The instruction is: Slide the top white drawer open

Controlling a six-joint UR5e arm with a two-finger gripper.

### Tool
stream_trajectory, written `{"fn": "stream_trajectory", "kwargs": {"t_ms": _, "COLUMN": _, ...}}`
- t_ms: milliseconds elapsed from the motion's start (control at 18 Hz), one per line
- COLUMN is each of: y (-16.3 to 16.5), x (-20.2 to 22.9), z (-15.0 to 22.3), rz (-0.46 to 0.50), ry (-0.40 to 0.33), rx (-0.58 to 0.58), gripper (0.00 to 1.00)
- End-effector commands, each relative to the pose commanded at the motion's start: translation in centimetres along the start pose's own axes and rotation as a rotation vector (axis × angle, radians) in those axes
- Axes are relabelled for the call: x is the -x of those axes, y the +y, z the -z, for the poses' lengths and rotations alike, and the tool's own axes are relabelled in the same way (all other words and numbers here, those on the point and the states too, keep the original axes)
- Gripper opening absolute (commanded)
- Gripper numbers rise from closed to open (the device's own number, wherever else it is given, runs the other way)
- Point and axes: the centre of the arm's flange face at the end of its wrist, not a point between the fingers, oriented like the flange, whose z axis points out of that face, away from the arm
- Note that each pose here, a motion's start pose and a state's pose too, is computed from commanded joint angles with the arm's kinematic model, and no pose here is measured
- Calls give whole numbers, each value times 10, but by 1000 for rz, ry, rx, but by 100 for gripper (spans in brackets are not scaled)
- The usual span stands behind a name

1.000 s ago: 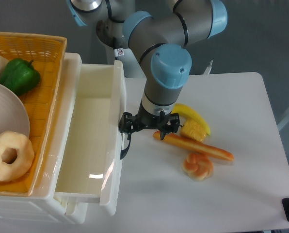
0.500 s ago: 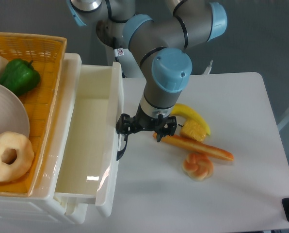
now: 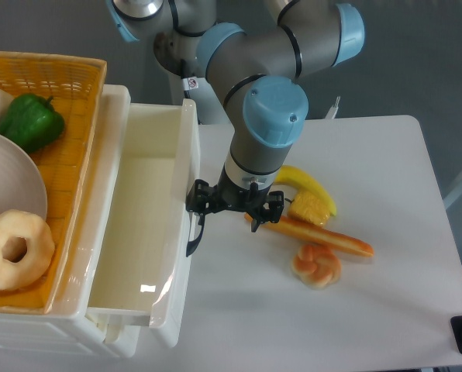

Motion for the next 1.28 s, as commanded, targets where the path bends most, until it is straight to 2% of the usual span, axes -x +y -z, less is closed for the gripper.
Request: {"fn": "stream_trajectory", "kwargs": {"t_ms": 1278, "y": -4, "x": 21, "z": 6, "rz": -11, "ry": -23, "rx": -42, "gripper": 100}}
